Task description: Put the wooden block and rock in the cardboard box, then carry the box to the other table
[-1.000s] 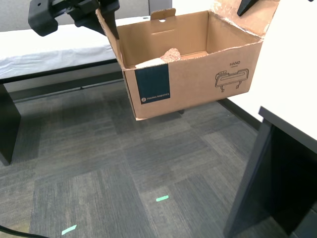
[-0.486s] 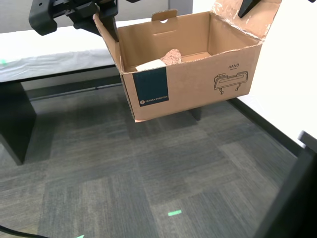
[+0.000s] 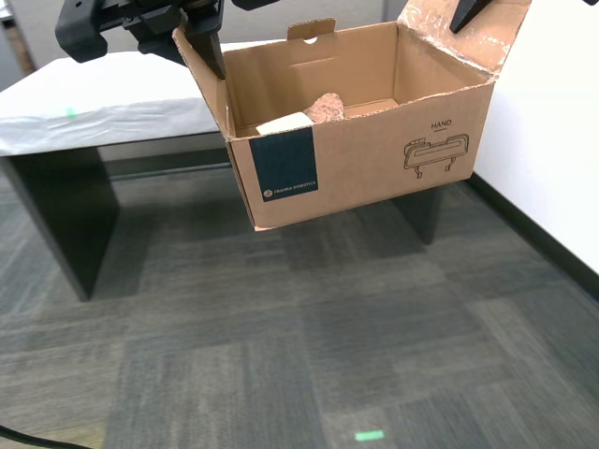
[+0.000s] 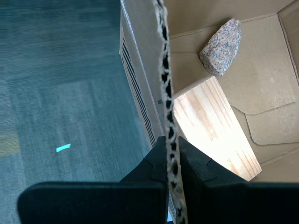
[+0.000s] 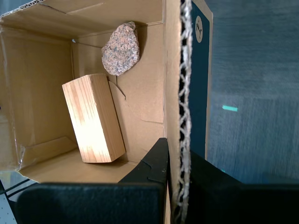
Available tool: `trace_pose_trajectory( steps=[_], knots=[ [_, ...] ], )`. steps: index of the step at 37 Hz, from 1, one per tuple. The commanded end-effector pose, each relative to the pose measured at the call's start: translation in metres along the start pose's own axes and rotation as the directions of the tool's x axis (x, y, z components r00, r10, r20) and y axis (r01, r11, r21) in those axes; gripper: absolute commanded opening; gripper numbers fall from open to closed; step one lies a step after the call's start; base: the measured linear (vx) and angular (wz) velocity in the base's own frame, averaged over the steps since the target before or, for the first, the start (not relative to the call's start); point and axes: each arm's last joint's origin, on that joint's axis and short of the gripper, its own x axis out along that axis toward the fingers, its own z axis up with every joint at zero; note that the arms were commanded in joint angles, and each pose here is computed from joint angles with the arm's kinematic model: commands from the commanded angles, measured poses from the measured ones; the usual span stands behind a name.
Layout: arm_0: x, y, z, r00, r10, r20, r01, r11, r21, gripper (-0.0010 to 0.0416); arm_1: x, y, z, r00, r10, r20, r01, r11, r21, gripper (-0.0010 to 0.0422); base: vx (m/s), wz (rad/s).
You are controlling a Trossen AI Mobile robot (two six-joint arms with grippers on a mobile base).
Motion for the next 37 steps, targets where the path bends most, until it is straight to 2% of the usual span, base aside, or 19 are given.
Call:
trace_pose_trajectory(
  steps=[1, 6, 10, 16, 21, 26, 31, 37],
  knots=[
    [-0.001, 0.001, 0.0, 1.0, 0.002, 0.004, -0.002, 1.0, 0.008, -0.0001, -0.001, 0.001, 0.0, 1.0, 0.012, -0.005, -0.012, 1.0, 0.005, 0.0, 0.186, 0.446],
    [0.0, 0.003, 0.0, 1.0, 0.005, 0.002, -0.005, 1.0, 0.027, -0.0001, -0.002, 0.006, 0.0, 0.999, 0.03, -0.028, -0.03, 1.0, 0.009, 0.0, 0.19, 0.437],
    [0.001, 0.003, 0.0, 1.0, 0.006, 0.004, -0.006, 1.0, 0.027, -0.0001, -0.006, 0.012, 0.003, 0.999, 0.03, -0.017, -0.029, 0.999, 0.044, 0.0, 0.194, 0.439],
    [0.001, 0.004, 0.0, 1.0, 0.008, 0.003, -0.008, 0.998, 0.068, -0.0001, -0.018, 0.026, 0.01, 0.999, -0.036, -0.018, 0.037, 0.996, 0.084, -0.0001, 0.197, 0.423],
    [0.003, 0.009, -0.001, 1.0, 0.014, -0.003, -0.014, 0.994, 0.105, -0.0001, -0.026, 0.039, 0.012, 0.994, -0.095, -0.045, 0.102, 0.979, 0.178, -0.0001, 0.2, 0.398],
    [0.005, 0.014, -0.003, 1.0, 0.003, -0.007, -0.002, 0.992, 0.128, -0.0001, -0.027, 0.049, 0.015, 0.992, -0.108, -0.059, 0.12, 0.96, 0.254, -0.0001, 0.201, 0.359],
    [0.005, 0.021, -0.006, 1.0, -0.02, -0.008, 0.021, 0.992, 0.126, -0.0001, -0.026, 0.052, 0.017, 0.988, -0.133, -0.074, 0.149, 0.948, 0.282, -0.0001, 0.198, 0.21],
    [0.007, 0.027, -0.008, 1.0, -0.012, -0.017, 0.013, 0.994, 0.108, -0.0001, -0.026, 0.049, 0.017, 0.971, -0.216, -0.104, 0.237, 0.932, 0.274, -0.0001, 0.2, 0.134]
  ],
)
